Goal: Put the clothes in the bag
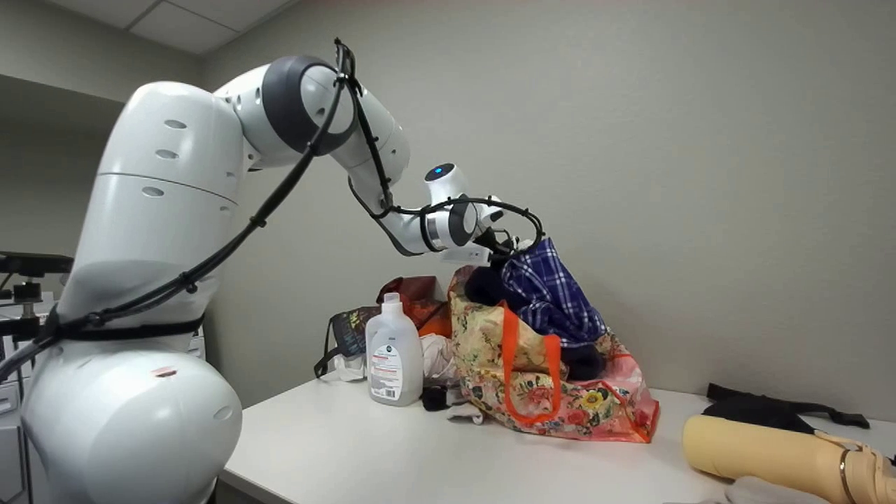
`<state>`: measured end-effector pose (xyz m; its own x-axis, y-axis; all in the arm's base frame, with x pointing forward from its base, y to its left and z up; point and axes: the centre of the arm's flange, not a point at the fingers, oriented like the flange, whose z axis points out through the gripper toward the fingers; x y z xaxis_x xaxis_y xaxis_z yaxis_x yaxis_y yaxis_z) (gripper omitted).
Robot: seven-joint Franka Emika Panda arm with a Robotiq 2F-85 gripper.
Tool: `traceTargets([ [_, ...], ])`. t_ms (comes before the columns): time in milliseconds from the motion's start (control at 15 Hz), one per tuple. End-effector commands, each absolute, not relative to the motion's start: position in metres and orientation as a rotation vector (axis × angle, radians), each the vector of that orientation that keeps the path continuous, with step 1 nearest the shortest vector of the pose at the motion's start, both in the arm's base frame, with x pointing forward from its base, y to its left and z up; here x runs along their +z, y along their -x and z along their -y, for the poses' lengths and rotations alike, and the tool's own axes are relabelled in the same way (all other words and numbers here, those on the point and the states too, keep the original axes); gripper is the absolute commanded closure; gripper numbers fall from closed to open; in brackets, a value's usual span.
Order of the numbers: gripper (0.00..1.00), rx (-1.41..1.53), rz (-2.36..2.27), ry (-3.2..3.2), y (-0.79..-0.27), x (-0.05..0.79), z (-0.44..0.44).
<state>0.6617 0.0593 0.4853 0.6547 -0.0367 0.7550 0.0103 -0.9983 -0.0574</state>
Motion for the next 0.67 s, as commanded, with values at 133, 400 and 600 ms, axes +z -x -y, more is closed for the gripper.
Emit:
traceTargets([
  [133, 0.92, -1.01, -0.09, 2.666, -0.636, 0.443, -0.095],
  [400, 0.92, -0.82, 0.001, 2.534, -0.612, 0.434, -0.162],
  [600, 0.54, -0.768, -0.006, 2.582, -0.607, 0.423, -0.168],
])
